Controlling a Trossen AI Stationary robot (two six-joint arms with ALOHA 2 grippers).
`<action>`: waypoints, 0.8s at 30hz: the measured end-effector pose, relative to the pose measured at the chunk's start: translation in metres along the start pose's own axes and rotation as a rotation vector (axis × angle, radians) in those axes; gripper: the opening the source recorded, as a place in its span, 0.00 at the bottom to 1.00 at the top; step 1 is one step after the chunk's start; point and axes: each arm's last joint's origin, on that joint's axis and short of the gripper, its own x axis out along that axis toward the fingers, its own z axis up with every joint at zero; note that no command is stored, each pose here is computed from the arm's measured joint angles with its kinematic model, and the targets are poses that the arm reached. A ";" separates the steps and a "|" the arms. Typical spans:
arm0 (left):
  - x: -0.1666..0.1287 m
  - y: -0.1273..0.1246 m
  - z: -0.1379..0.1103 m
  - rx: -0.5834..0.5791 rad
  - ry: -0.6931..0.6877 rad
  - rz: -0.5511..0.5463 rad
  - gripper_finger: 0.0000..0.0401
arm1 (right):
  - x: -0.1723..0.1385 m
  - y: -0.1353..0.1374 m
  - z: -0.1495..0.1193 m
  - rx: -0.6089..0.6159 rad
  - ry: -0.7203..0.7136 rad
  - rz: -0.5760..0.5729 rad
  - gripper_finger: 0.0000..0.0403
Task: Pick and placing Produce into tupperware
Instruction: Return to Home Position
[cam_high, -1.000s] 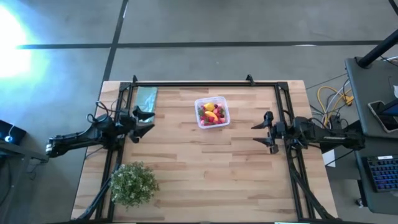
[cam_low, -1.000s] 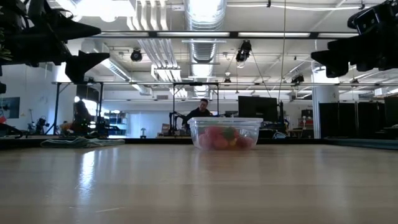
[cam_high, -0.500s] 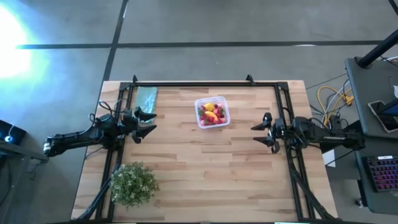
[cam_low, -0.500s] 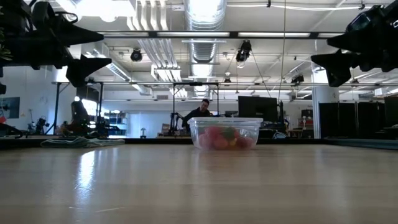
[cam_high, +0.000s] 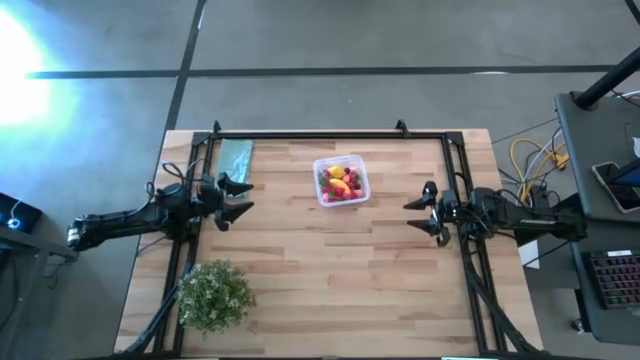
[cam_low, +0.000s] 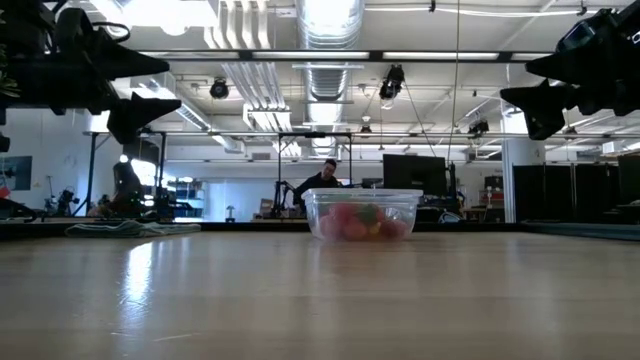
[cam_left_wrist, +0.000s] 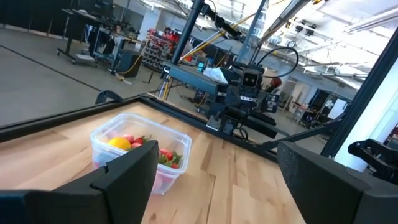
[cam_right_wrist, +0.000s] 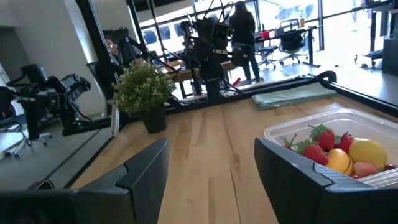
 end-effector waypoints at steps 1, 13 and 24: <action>0.000 0.000 0.000 0.000 0.003 0.001 0.78 | 0.000 0.000 0.000 0.000 0.000 0.000 0.57; 0.001 0.001 -0.001 0.000 0.016 0.006 0.78 | 0.000 0.000 0.000 0.000 0.000 0.001 0.57; 0.001 0.001 -0.002 0.000 0.021 0.008 0.78 | 0.000 0.000 0.000 0.000 0.001 0.002 0.57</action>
